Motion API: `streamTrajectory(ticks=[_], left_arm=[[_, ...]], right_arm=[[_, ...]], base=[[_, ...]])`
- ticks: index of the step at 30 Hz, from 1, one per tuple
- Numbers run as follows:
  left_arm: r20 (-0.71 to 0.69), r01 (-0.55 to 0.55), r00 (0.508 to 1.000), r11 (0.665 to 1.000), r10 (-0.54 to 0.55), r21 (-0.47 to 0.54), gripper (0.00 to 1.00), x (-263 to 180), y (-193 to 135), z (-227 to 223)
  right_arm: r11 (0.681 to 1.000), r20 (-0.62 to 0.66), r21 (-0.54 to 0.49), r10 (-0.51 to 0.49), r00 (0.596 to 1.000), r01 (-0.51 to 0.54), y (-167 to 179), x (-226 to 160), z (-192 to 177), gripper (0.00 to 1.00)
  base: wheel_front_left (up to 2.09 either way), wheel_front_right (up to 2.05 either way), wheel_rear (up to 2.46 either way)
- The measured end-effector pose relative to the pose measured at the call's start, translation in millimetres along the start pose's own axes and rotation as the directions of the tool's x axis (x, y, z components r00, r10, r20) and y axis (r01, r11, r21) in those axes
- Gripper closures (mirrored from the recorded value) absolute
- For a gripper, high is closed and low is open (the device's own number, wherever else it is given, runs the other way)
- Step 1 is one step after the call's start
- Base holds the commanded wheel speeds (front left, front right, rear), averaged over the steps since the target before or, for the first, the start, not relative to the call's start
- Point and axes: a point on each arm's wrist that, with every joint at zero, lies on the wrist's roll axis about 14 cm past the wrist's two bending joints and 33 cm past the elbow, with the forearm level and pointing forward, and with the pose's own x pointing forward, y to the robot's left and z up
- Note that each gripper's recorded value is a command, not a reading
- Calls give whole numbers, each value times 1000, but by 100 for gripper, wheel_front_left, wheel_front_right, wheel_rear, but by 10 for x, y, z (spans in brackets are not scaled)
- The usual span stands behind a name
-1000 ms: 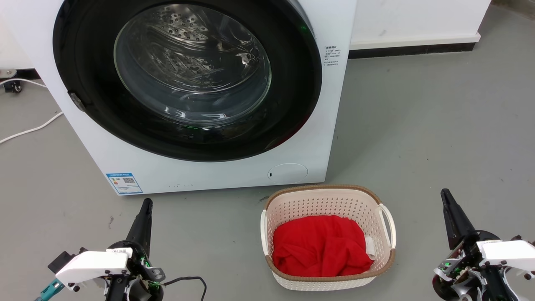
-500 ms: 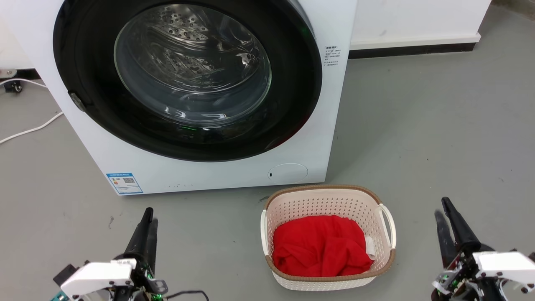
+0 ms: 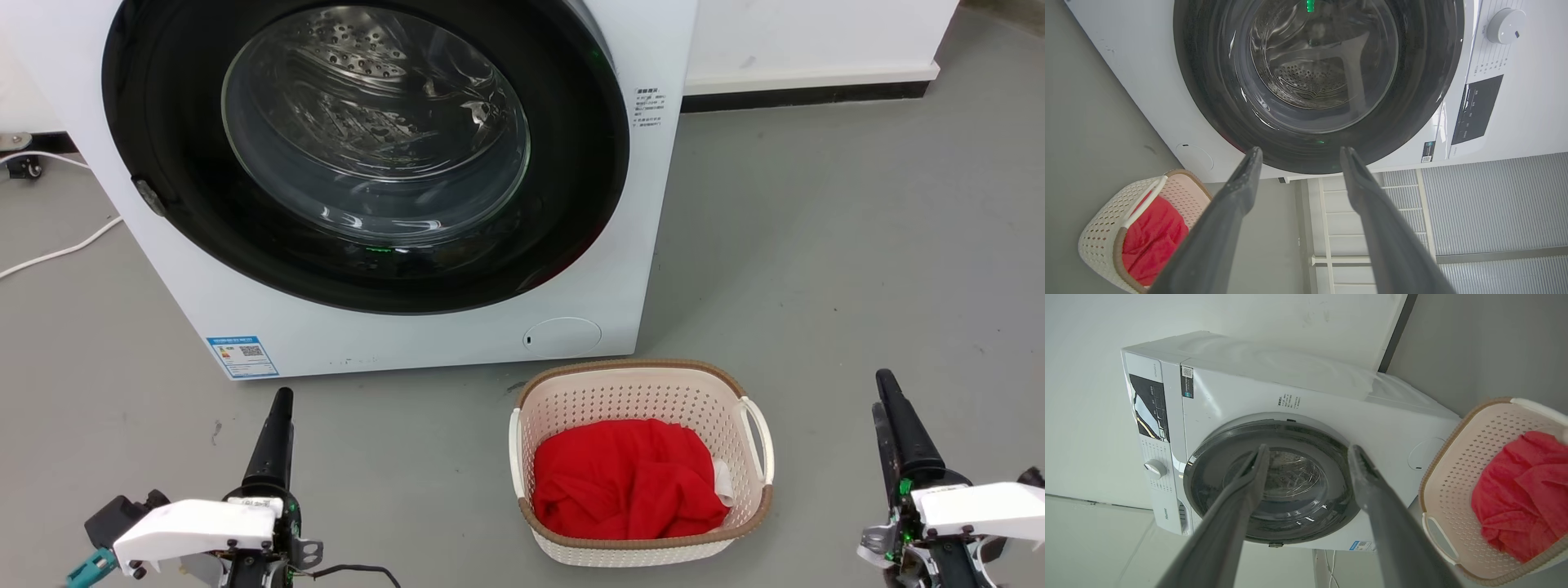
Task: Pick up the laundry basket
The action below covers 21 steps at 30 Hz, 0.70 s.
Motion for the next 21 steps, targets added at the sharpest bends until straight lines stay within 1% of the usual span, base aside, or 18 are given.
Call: streamTrajectory(ticks=[4, 8, 15, 21], left_arm=[[2, -1, 1000, 996, 0, 93, 0, 11, -39, -10], [2, 0, 1000, 983, 0, 184, 0, 18, -73, -35], [7, -2, 1000, 948, 0, 318, 0, 13, -107, -66], [12, 11, 1000, 910, -18, 415, 0, 10, -160, -85]], right_arm=[[994, 1, -109, 25, 1000, -25, 87, 7, -3, 0], [975, -1, -218, 40, 999, -39, 133, -10, -17, 0], [927, -6, -372, 58, 998, -56, 185, -32, -48, 0], [879, -6, -472, 67, 998, -62, 199, -64, -58, 0]], base=[[0, 0, 0], [0, 0, 0], [0, 0, 0], [0, 0, 0]])
